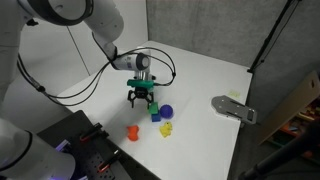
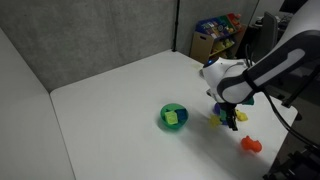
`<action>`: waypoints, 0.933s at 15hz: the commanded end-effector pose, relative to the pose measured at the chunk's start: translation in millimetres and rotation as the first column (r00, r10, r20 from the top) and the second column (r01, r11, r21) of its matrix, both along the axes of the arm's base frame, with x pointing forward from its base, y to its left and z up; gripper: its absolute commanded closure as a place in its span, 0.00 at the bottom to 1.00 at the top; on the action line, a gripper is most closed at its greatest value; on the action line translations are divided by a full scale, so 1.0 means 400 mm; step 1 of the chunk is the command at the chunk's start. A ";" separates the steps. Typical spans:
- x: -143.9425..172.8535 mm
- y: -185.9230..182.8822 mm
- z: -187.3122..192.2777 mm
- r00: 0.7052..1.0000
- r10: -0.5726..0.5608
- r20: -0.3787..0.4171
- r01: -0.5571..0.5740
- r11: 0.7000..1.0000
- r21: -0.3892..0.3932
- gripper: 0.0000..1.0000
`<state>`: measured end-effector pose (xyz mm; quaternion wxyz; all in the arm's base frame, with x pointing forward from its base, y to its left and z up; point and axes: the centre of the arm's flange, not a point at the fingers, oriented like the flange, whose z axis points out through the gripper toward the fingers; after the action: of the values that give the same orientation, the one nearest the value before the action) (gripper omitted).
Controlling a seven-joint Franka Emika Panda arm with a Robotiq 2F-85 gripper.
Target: Remove the orange toy from the green bowl and put it on the table
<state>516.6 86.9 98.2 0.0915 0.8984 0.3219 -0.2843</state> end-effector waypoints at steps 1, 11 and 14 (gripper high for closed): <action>0.039 0.041 0.127 0.996 -0.035 0.085 0.030 0.997 0.067 0.00; 0.108 0.088 0.434 0.909 -0.269 0.319 0.188 0.946 0.265 0.00; 0.083 0.063 0.516 0.876 -0.310 0.369 0.214 0.936 0.279 0.00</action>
<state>568.3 123.3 272.2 0.0112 0.9690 0.2302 -0.0886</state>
